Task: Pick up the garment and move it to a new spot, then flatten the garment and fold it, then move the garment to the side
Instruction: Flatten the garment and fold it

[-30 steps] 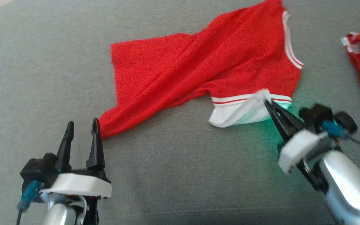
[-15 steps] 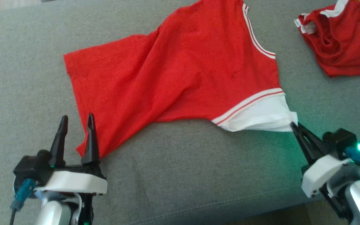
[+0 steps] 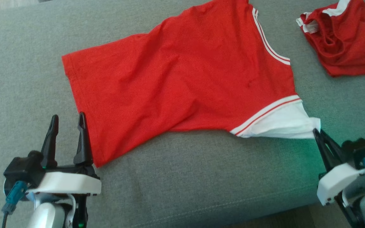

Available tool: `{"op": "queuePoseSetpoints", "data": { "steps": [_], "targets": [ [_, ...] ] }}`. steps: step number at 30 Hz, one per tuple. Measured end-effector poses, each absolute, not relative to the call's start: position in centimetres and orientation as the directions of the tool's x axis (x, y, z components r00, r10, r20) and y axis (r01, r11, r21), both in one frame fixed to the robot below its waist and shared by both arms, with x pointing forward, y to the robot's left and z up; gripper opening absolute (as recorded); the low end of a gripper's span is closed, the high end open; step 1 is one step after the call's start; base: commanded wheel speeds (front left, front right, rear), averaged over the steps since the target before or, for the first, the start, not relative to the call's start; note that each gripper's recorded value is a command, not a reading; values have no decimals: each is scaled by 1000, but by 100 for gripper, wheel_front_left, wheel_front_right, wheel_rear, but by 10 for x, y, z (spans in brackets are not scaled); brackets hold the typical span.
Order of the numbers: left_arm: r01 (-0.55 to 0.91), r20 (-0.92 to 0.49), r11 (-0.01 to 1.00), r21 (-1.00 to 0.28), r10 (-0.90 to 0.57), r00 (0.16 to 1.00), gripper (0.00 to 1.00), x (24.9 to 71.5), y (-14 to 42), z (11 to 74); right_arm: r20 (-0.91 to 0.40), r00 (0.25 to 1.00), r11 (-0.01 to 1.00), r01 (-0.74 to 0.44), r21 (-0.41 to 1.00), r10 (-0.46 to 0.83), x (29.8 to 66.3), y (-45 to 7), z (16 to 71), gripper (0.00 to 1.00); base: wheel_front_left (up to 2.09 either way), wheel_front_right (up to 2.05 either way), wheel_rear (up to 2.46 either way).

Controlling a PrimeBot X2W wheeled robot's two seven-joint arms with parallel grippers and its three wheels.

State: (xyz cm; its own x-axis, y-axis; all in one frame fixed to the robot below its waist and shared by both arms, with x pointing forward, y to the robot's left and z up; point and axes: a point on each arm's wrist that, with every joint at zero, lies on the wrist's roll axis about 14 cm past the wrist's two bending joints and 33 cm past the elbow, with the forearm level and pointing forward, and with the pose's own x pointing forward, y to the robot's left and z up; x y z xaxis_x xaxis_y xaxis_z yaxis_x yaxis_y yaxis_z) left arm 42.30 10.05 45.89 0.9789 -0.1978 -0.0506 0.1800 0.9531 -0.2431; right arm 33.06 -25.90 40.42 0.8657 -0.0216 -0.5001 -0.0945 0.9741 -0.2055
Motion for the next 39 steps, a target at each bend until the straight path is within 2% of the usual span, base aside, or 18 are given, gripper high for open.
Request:
{"op": "queuePoseSetpoints", "data": {
  "steps": [1,2,3,4,5,6,19,26,32,39],
  "targets": [
    [182,-49,953,-244,-199,979,100,423,100,459,-499,866,975,-86,-205,-29,328,-260,404,0,0,0,0],
    [184,-47,952,-243,-201,978,100,424,99,460,-496,868,976,-74,-203,-37,326,-261,406,20,0,0,0],
    [184,-47,952,-243,-201,978,100,424,99,460,-496,868,976,-74,-203,-37,326,-261,406,46,0,0,0],
    [186,-46,952,-243,-202,978,100,424,99,461,-491,870,978,-65,-200,-43,324,-262,407,77,0,0,0],
    [189,-43,951,-244,-205,978,100,424,98,461,-485,873,979,-57,-198,-47,324,-262,409,97,0,0,0],
    [191,-41,951,-245,-207,978,100,424,97,462,-479,876,979,-49,-196,-52,323,-263,411,100,0,0,0],
    [191,-60,950,-246,-212,975,100,420,95,460,-349,933,979,13,-205,-85,325,-264,453,100,0,0,0],
    [179,-219,962,-205,-223,950,100,419,103,425,-286,958,981,-59,-187,3,342,-236,466,100,0,0,0],
    [198,-371,960,-200,-261,891,100,436,98,400,-259,963,978,-127,-165,81,354,-212,468,100,0,0,0],
    [190,-519,963,-191,-264,813,100,447,95,368,-251,962,974,-156,-164,112,364,-203,467,100,0,0,0]
  ]
}}
